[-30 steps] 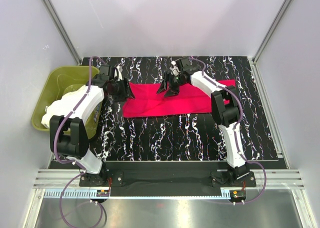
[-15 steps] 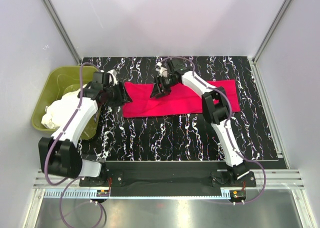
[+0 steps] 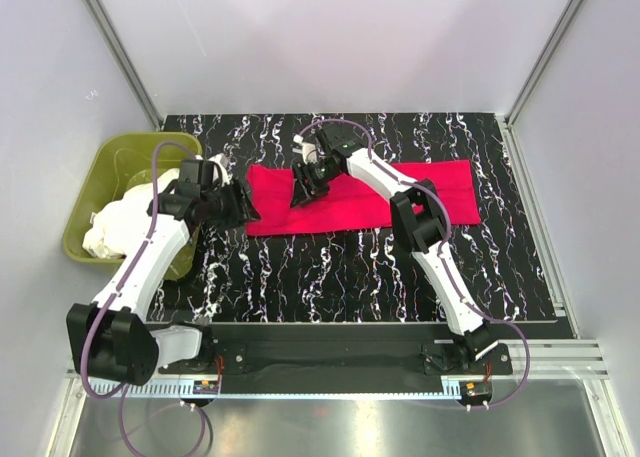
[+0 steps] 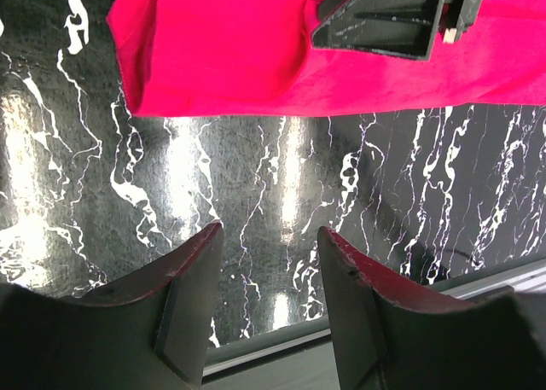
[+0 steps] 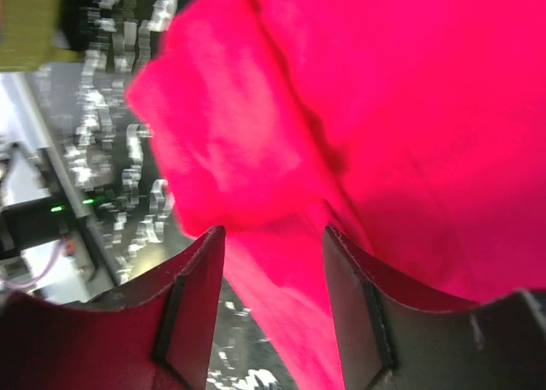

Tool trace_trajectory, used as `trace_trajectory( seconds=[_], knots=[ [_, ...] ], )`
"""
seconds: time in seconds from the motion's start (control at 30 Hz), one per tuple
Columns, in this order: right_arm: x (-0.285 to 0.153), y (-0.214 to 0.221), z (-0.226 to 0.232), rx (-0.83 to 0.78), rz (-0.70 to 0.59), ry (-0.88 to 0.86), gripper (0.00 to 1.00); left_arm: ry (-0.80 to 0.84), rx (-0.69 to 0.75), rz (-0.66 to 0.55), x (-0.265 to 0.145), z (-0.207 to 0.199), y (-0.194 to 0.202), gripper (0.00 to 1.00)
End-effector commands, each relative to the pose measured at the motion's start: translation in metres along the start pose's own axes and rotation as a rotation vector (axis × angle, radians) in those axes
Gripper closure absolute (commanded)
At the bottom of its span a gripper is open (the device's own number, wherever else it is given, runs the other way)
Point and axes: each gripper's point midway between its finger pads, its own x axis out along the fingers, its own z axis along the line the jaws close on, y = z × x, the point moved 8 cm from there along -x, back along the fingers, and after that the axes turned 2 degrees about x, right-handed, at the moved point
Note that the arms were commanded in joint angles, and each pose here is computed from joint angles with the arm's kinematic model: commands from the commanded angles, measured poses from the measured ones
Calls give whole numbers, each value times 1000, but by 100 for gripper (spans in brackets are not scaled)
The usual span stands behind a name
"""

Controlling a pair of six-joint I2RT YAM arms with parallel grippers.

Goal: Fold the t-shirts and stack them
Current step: Fold the tshirt

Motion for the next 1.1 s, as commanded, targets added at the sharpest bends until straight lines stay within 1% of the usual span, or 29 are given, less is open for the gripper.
trace_trajectory(
  seconds=[0.0, 0.17, 0.2, 0.23, 0.3, 0.33, 0.4, 0.43, 0.47, 0.5, 0.57, 0.6, 0.63, 0.7, 0.73, 0.77, 0.9, 1.07],
  knots=[
    [-14, -13, 0, -87, -38, 110, 44, 1, 4, -40, -5, 0, 1, 47],
    [-20, -16, 0, -94, -50, 172, 51, 9, -1, -39, -2, 0, 2, 47],
    [-22, -17, 1, -81, -54, 182, 53, 12, -2, -36, -1, 0, 2, 47],
    [-22, -17, 3, -37, -56, 179, 60, 12, -5, -23, 3, 1, 3, 47],
    [-26, -19, 12, 12, -62, 160, 64, 30, 0, -22, 6, 0, 0, 47],
    [-28, -21, 18, 74, -80, 165, 62, 76, 5, 12, 12, -3, 1, 47],
    [-40, -25, 30, 113, -119, 183, 57, 124, 43, 17, 21, -9, -6, 45],
    [-45, -25, 34, 163, -136, 204, 55, 115, 70, 41, 33, -14, -11, 41],
    [-56, -26, 44, 173, -153, 205, 51, 99, 96, 60, 38, -17, -12, 40],
    [-63, -26, 49, 191, -158, 208, 49, 83, 158, 70, 44, -20, -14, 37],
    [-83, -24, 54, 273, -161, 252, 45, -16, 267, 88, 66, -34, -17, 35],
    [-91, -22, 54, 299, -159, 258, 44, -53, 326, 93, 73, -37, -18, 35],
    [-105, -23, 47, 355, -173, 264, 44, -126, 379, 98, 87, -43, -20, 35],
    [-130, -14, 45, 421, -180, 256, 44, -176, 441, 104, 100, -45, -23, 35],
    [-147, -13, 38, 465, -200, 233, 44, -231, 473, 95, 112, -45, -25, 35],
    [-159, -4, 39, 485, -215, 226, 44, -250, 491, 94, 117, -44, -27, 35],
    [-192, 23, 34, 533, -241, 205, 44, -274, 582, 111, 138, -42, -26, 38],
    [-201, 62, 35, 547, -214, 230, 44, -230, 627, 128, 156, -47, -23, 45]
  ],
)
